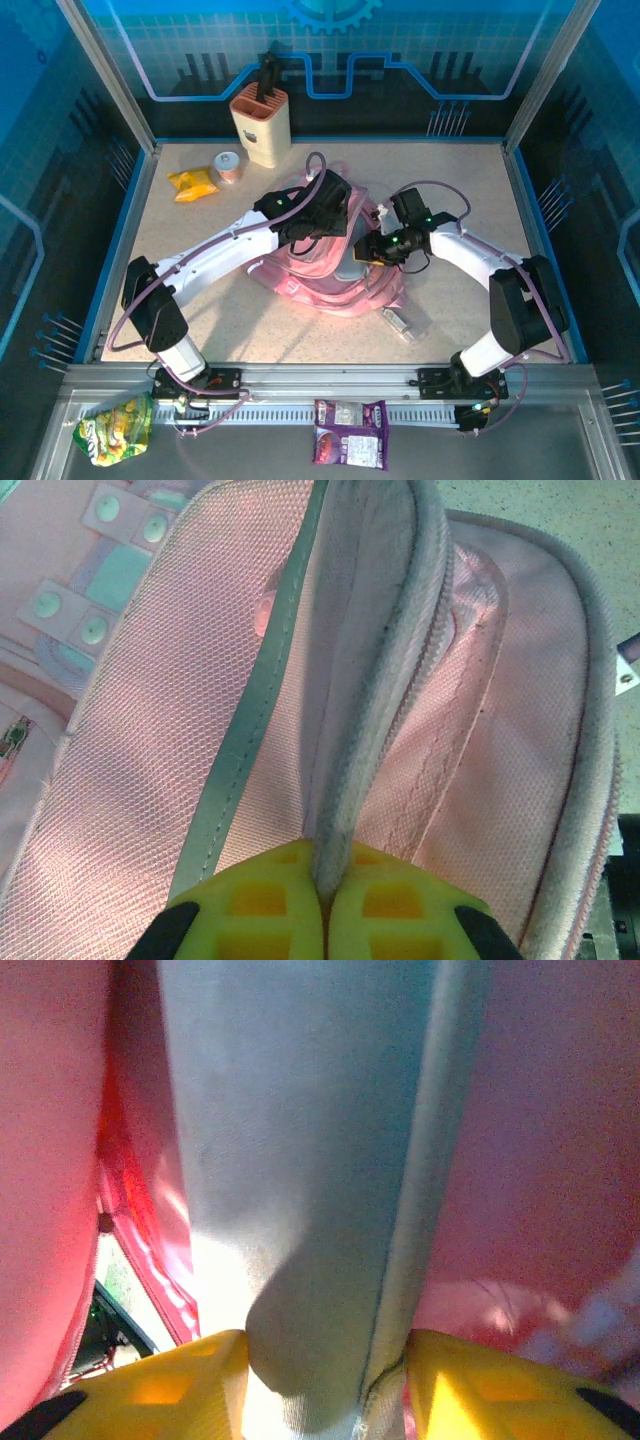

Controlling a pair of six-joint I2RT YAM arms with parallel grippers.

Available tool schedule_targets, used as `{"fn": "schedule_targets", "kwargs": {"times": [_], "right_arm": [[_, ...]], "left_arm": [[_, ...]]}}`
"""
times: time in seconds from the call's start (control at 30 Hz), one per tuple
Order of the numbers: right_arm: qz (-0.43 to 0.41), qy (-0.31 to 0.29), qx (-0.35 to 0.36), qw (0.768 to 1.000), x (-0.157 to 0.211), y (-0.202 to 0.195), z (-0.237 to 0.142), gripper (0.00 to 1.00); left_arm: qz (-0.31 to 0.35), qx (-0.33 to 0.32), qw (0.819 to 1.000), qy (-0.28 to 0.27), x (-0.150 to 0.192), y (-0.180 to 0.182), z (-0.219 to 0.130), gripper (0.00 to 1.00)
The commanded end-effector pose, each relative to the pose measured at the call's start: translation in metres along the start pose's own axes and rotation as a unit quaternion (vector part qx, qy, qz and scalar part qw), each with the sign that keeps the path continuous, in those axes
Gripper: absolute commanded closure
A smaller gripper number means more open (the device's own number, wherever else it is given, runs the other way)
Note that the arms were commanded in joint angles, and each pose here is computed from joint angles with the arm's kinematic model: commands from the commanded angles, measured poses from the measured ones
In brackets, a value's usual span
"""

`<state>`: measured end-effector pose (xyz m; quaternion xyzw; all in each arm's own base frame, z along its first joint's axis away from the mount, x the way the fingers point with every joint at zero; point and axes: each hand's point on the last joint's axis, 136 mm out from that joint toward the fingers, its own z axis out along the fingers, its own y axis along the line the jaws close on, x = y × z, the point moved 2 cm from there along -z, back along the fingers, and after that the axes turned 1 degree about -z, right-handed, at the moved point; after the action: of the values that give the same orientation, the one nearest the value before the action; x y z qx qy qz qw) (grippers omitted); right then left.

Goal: Pack the student bag

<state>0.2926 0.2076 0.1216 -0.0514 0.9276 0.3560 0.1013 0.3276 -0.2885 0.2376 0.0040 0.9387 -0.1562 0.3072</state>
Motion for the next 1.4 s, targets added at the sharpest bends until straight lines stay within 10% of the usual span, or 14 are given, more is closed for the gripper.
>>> {"fn": "schedule_targets", "kwargs": {"times": [0.0, 0.33, 0.7, 1.03, 1.37], "right_arm": [[-0.039, -0.050, -0.046, 0.997, -0.033, 0.015, 0.004, 0.63], [-0.082, -0.078, -0.118, 0.987, -0.071, 0.044, 0.036, 0.67], [-0.063, -0.132, -0.053, 0.988, -0.046, 0.011, -0.030, 0.38], [0.028, -0.157, 0.068, 0.985, -0.009, -0.029, -0.107, 0.16], [0.027, -0.083, 0.023, 0.996, 0.021, -0.012, -0.087, 0.05]], "left_arm": [[-0.030, 0.042, 0.998, -0.038, -0.020, -0.012, -0.020, 1.00], [-0.045, 0.044, 0.997, -0.052, -0.026, -0.009, -0.024, 1.00], [-0.058, 0.030, 0.997, -0.030, -0.017, 0.005, -0.013, 1.00], [-0.106, 0.049, 0.993, -0.027, 0.009, 0.033, -0.035, 0.37], [-0.299, 0.053, 0.952, -0.049, 0.065, 0.116, -0.029, 0.26]]}}
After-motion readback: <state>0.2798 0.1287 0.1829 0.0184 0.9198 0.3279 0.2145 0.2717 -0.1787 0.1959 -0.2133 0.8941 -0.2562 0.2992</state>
